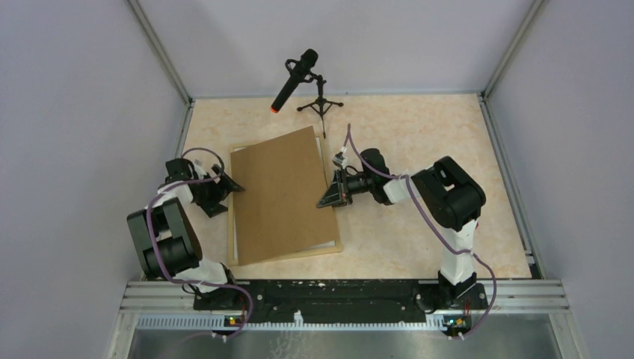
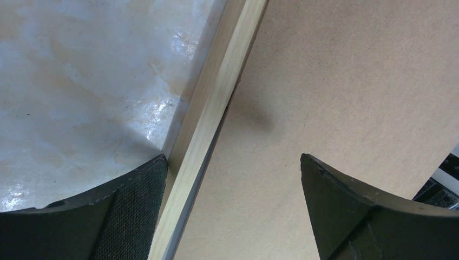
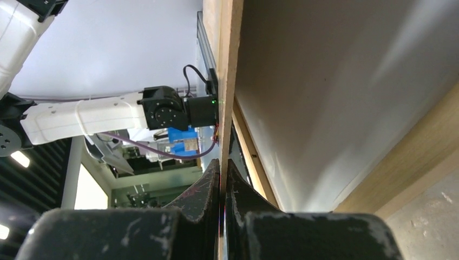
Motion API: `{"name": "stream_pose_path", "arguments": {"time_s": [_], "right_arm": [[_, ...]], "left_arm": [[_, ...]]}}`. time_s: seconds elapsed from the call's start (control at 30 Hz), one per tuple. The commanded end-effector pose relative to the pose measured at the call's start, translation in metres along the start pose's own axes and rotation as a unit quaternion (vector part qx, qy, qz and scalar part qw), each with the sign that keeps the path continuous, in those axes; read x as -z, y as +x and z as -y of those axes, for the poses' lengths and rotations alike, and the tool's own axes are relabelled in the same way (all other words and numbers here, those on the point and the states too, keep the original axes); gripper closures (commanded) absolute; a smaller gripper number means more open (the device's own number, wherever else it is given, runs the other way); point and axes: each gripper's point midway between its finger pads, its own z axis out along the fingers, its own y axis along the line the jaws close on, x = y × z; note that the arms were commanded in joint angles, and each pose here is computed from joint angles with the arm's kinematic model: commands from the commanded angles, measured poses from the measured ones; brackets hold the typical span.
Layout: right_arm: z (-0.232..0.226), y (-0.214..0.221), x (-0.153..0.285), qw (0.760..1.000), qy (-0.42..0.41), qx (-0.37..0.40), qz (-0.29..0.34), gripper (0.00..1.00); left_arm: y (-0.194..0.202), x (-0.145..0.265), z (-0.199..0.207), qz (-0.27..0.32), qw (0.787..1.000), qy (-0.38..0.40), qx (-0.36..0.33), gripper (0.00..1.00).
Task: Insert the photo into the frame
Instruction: Place the photo frame item in the photo frame.
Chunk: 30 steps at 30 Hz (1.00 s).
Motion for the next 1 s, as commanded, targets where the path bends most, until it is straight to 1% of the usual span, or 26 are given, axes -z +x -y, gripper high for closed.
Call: {"name": "stream_pose_path", "arguments": {"time_s": [0.0,0.03,0.07,0.1,0.13,0.17,0.2,0.4,0.53,0.73,0.97], "right_arm": [[-0.021,0.005,0.005,0.998,-0.023,0.053,0.000,1.00],[-0.021,0.006,0.006,0.999,-0.019,0.045,-0.002,0.91],[0.004,-0.038,0.003,0.990,0.059,0.038,0.122,1.00],[-0.003,-0.026,0.002,0.994,0.040,0.039,0.092,1.00],[0.015,-0.030,0.006,0.954,0.058,0.282,0.077,1.00],[-0.004,-0.024,0.006,0.995,0.039,0.024,0.094,1.00],[-0.007,-0.026,0.009,0.994,0.036,-0.008,0.099,1.00],[-0.015,-0.035,0.018,0.992,0.021,-0.002,0.121,1.00],[-0.009,-0.032,0.009,0.994,0.026,-0.011,0.110,1.00],[0.000,-0.031,-0.010,0.995,0.029,-0.010,0.097,1.00],[0.008,-0.030,-0.021,0.995,0.062,0.014,0.075,1.00]], "left_arm": [[0.023,-0.005,-0.008,-0.033,0.999,-0.006,0.009,0.03],[0.022,-0.004,-0.008,-0.031,0.999,-0.005,0.009,0.03],[0.022,-0.004,-0.006,-0.030,1.000,-0.002,0.008,0.03],[0.021,-0.004,-0.005,-0.029,1.000,0.002,0.007,0.03],[0.021,-0.004,-0.004,-0.030,1.000,0.005,0.005,0.03],[0.021,-0.005,-0.003,-0.030,1.000,0.008,0.003,0.03],[0.021,-0.004,-0.003,-0.029,1.000,0.010,0.003,0.03],[0.020,-0.003,0.000,-0.027,0.999,0.016,0.001,0.02],[0.020,-0.003,0.006,-0.026,0.999,0.034,0.005,0.02],[0.024,-0.004,0.005,-0.031,0.999,0.037,0.008,0.02],[0.024,-0.006,0.004,-0.035,0.999,0.035,0.005,0.02]]}}
